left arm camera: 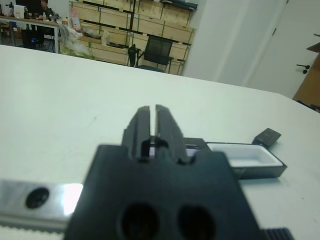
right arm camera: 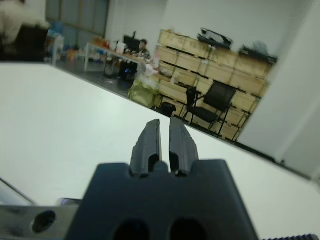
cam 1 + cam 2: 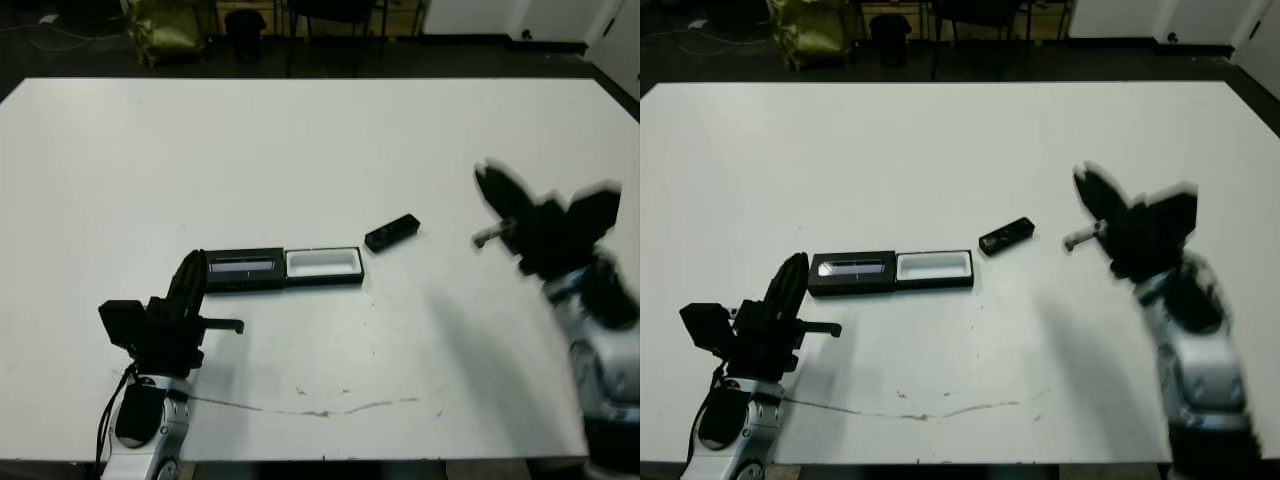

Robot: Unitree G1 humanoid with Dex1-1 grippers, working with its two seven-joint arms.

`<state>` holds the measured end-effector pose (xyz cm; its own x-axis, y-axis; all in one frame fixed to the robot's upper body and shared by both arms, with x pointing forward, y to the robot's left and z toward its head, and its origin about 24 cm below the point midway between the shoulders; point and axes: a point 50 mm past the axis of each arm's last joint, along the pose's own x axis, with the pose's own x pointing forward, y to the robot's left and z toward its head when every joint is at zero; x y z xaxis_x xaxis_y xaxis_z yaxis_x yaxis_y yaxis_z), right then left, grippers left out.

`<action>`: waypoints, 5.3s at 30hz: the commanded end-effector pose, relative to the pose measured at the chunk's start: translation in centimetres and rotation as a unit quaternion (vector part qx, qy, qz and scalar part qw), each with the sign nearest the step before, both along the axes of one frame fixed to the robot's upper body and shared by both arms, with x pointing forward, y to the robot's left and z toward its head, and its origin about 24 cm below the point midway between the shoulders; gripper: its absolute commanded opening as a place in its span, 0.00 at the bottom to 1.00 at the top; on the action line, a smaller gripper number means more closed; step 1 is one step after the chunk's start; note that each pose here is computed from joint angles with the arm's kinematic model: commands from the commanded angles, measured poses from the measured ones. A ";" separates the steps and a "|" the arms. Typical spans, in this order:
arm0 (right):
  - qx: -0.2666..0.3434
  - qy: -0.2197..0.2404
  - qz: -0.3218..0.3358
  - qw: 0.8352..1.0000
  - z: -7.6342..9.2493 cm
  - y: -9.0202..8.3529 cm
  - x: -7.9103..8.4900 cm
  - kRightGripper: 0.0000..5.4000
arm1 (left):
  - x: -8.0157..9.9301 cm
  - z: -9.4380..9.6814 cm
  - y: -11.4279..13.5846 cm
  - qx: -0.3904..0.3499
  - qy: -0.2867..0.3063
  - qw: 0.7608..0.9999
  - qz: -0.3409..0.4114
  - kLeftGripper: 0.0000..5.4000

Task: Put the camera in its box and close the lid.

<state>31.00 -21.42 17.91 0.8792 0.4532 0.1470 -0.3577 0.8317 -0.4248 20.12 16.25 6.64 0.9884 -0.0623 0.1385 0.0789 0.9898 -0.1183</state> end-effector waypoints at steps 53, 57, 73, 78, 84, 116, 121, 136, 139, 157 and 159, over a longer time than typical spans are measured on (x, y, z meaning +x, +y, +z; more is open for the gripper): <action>-0.541 0.214 0.099 0.807 -3.4 6.4 9.9 0.00 | -0.7 -0.9 -0.1 0.006 0.041 0.999 0.018 0.00; -0.550 0.214 0.101 0.801 -4.1 6.5 9.7 0.00 | -0.8 -0.8 -0.1 0.005 0.042 0.999 0.019 0.00; -0.531 0.236 0.111 0.806 -6.4 6.0 9.0 0.00 | -0.6 -0.8 -0.2 0.006 0.032 0.999 0.013 0.00; -0.533 0.239 0.114 0.803 -6.6 6.2 9.0 0.00 | -0.6 -0.8 -0.2 0.002 0.031 0.999 0.011 0.00; -0.536 0.246 0.115 0.800 -6.9 6.2 8.9 0.00 | -0.6 -0.9 -0.1 -0.007 0.034 0.999 0.012 0.00; -0.525 0.273 0.127 0.796 -8.3 5.5 8.2 0.00 | -0.8 -1.1 -0.3 -0.002 0.041 0.999 0.018 0.00; -0.539 0.266 0.130 0.788 -8.2 5.3 8.2 0.00 | -0.8 -1.1 -0.3 0.004 0.043 0.999 0.024 0.00; -0.530 0.262 0.140 0.794 -7.9 4.5 8.0 0.00 | -1.0 -1.0 -0.4 -0.003 0.048 0.998 0.030 0.00; -0.531 0.265 0.144 0.792 -7.9 4.3 8.0 0.00 | -1.0 -1.0 -0.3 -0.002 0.045 0.999 0.030 0.00; -0.525 0.270 0.172 0.788 -8.0 3.4 7.4 0.00 | -0.8 -1.0 -0.3 0.000 0.040 0.999 0.029 0.00; -0.523 0.271 0.176 0.789 -7.9 3.4 7.4 0.00 | -0.8 -1.0 -0.3 -0.005 0.038 0.999 0.027 0.00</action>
